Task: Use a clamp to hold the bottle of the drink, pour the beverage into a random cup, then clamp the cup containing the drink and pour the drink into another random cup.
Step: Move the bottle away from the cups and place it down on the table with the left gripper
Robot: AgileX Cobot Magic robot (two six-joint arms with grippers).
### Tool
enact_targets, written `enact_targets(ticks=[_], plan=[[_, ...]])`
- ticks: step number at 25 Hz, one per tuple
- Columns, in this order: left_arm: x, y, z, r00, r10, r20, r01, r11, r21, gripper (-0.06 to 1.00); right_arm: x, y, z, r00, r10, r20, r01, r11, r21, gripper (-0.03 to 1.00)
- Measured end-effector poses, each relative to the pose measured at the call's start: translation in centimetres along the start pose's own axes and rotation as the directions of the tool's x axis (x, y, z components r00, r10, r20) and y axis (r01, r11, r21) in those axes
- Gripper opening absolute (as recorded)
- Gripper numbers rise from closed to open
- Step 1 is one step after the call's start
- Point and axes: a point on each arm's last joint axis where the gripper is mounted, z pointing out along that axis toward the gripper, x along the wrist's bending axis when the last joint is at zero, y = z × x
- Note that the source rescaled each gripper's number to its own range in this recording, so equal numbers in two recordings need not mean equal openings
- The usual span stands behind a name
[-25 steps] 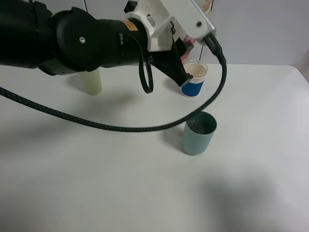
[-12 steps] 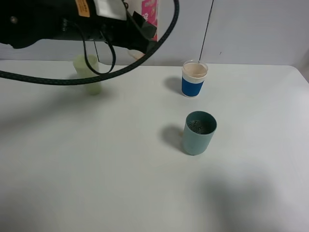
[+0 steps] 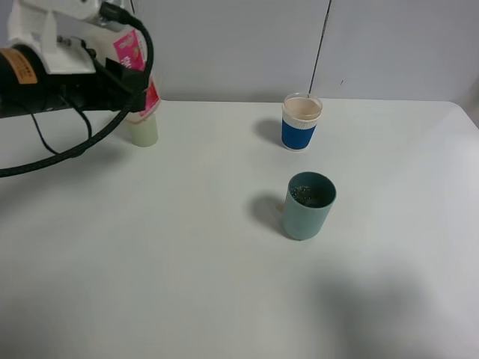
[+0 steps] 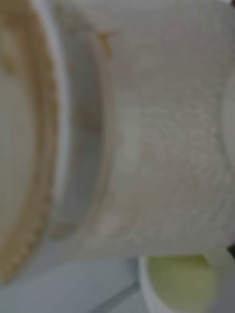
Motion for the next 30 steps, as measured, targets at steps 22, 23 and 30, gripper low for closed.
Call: enact_targets(ticks=[22,23,30], plan=[[5.6,-9.3,0.2,0.983,-0.101,-0.153,0.107,0.994,0.028,0.00,0.0,0.0,0.0,1.000,0.000,0.000,0.000,1.000,0.000,1.00],[5.6,-9.7,0.4,0.983,-0.106,-0.150,0.111,0.993,0.031,0.00,0.0,0.0,0.0,1.000,0.000,0.000,0.000,1.000,0.000,1.00],[5.6,-12.0,1.9,0.985,-0.117,-0.129,0.126,0.990,0.058,0.00,0.0,0.0,0.0,1.000,0.000,0.000,0.000,1.000,0.000,1.00]])
